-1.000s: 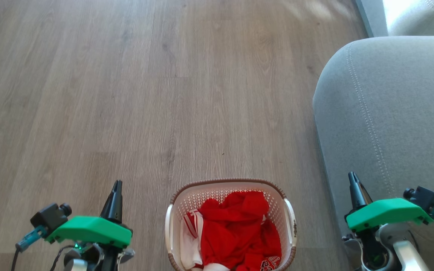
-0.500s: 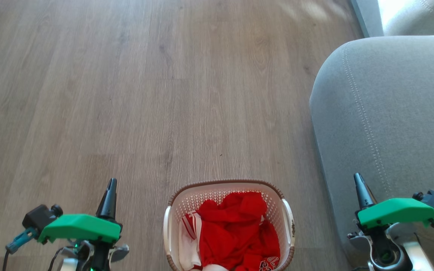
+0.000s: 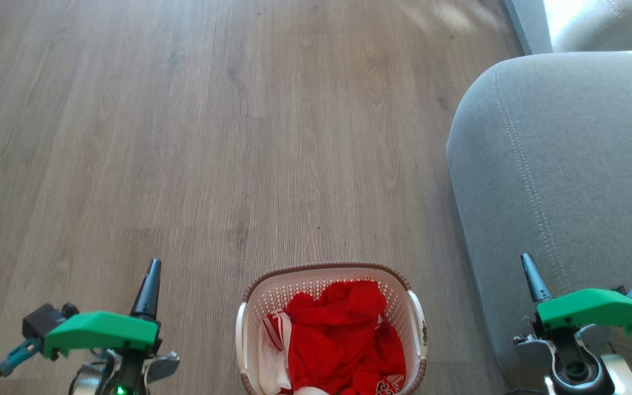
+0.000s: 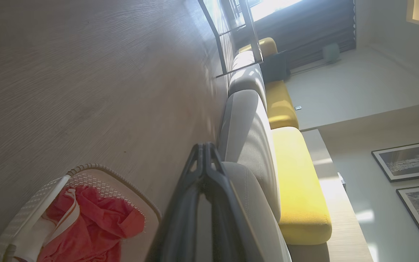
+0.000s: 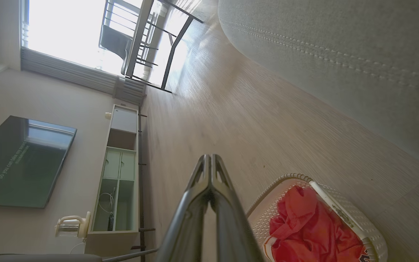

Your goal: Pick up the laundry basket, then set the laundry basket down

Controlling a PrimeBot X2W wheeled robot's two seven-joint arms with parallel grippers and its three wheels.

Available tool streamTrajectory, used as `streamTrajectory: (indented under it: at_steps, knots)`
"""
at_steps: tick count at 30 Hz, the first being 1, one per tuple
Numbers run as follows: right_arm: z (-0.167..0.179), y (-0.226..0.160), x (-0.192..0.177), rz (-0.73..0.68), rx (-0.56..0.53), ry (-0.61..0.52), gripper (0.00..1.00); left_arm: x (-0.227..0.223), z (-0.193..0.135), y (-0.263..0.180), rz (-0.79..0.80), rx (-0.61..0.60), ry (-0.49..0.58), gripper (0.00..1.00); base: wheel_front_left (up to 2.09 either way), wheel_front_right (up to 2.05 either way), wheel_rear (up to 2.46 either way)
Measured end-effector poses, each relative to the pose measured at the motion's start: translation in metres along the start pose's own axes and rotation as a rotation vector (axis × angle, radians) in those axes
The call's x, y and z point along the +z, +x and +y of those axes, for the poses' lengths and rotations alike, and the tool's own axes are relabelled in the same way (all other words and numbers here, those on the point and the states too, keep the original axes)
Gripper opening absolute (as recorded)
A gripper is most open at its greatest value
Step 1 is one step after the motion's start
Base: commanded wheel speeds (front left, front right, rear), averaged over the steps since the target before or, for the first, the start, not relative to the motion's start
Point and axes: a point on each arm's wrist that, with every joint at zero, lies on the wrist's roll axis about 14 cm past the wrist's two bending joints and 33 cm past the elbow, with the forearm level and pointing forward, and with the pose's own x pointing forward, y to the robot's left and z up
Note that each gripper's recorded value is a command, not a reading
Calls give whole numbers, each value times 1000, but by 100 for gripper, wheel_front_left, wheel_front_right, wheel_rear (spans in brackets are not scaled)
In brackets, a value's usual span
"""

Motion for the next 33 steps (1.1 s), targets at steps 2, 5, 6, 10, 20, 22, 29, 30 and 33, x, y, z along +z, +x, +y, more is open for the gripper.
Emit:
streamTrajectory:
  at_steps: [2, 5, 6, 10, 20, 22, 29, 30, 33]
  knots:
    - [0, 0, 1, 2, -1, 21, 0, 2, 0, 1, -3, 0, -21, 0, 0, 0, 0]
    - [-1, -1, 3, -2, -3, 51, 0, 6, 0, 1, -12, -1, -52, 0, 0, 0, 0]
    - [-1, -1, 4, -6, -4, 62, 0, 5, -1, 1, -8, -6, -63, 0, 0, 0, 0]
    - [-3, -2, 9, -16, -7, 104, 0, 6, -2, 2, -7, -8, -103, 0, 0, 0, 0]
    - [-4, -4, 17, -31, -4, 209, 0, 12, -5, 6, -13, -22, -208, 0, 0, 0, 0]
    - [-4, -5, 20, -42, -4, 230, 0, 13, -7, 6, -14, -33, -228, 0, 0, 0, 0]
    - [-5, -6, 25, -51, 1, 303, 0, 19, -6, 7, -22, -37, -302, 0, 0, 0, 0]
    - [-5, -7, 26, -51, 2, 313, 0, 18, -7, 7, -18, -39, -313, 0, 0, 0, 0]
    - [-6, -7, 29, -57, 5, 345, 0, 20, -8, 7, -22, -49, -343, 0, 0, 0, 0]
